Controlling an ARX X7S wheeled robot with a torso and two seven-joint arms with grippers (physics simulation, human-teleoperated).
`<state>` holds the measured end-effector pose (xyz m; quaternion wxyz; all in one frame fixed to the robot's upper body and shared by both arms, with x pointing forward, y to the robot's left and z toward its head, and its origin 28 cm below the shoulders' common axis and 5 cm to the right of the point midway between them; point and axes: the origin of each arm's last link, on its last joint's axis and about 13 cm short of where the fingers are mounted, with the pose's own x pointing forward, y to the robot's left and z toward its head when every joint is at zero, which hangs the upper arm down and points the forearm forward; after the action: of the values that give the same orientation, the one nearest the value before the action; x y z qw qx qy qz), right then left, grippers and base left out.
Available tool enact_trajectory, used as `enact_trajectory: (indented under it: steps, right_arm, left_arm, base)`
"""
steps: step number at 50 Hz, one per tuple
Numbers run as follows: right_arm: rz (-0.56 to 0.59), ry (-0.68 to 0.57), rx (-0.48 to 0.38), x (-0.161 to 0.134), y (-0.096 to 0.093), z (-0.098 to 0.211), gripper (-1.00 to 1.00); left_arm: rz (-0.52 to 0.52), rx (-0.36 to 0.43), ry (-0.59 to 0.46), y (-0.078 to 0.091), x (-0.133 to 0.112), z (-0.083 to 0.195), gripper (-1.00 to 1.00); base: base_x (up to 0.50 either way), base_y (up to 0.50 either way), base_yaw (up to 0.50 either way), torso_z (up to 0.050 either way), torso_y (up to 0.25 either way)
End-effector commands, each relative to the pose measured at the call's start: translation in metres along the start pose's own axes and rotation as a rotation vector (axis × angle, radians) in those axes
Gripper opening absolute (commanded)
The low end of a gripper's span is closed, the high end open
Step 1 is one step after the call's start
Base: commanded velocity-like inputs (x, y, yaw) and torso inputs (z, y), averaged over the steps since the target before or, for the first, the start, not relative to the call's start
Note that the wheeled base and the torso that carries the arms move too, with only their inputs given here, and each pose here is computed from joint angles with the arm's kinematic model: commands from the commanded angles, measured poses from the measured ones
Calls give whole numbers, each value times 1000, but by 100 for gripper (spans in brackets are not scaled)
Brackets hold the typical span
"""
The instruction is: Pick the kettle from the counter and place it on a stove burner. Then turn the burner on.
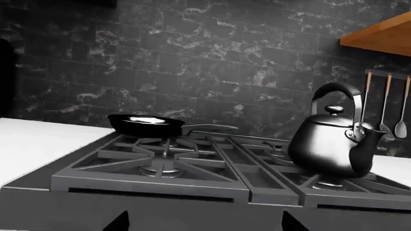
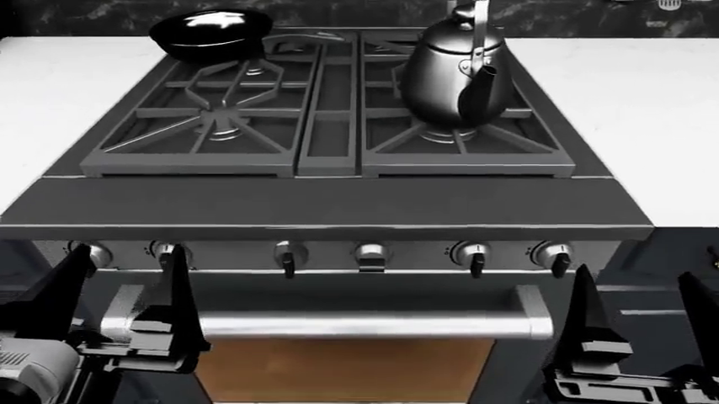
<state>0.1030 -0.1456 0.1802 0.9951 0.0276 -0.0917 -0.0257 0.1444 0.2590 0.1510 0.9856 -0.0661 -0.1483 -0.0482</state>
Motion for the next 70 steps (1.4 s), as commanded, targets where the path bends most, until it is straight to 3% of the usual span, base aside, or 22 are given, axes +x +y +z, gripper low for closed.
enact_trajectory:
  steps: [1,38,49,70]
  right_arm:
    - [-5,15,-6,-2,-1,-2,100]
    - [-28,14,11,-2,-7,-3,100]
    - [-65,-8,-7,6,-9,7,100]
    - [-66,179,-78,30,-28,20,100]
  left_arm:
    - [5,-3,7,0,-2,-4,100]
    - [17,-18,22,0,-3,-11,100]
    - [18,-38,7,-1,-3,-10,100]
    - [26,-48,3,0,-7,-14,100]
  base:
    - [0,0,0,-50,-49]
    - [0,0,0,-50,-52]
    - [0,0,0,-3,-1]
    - [0,0,0,0,0]
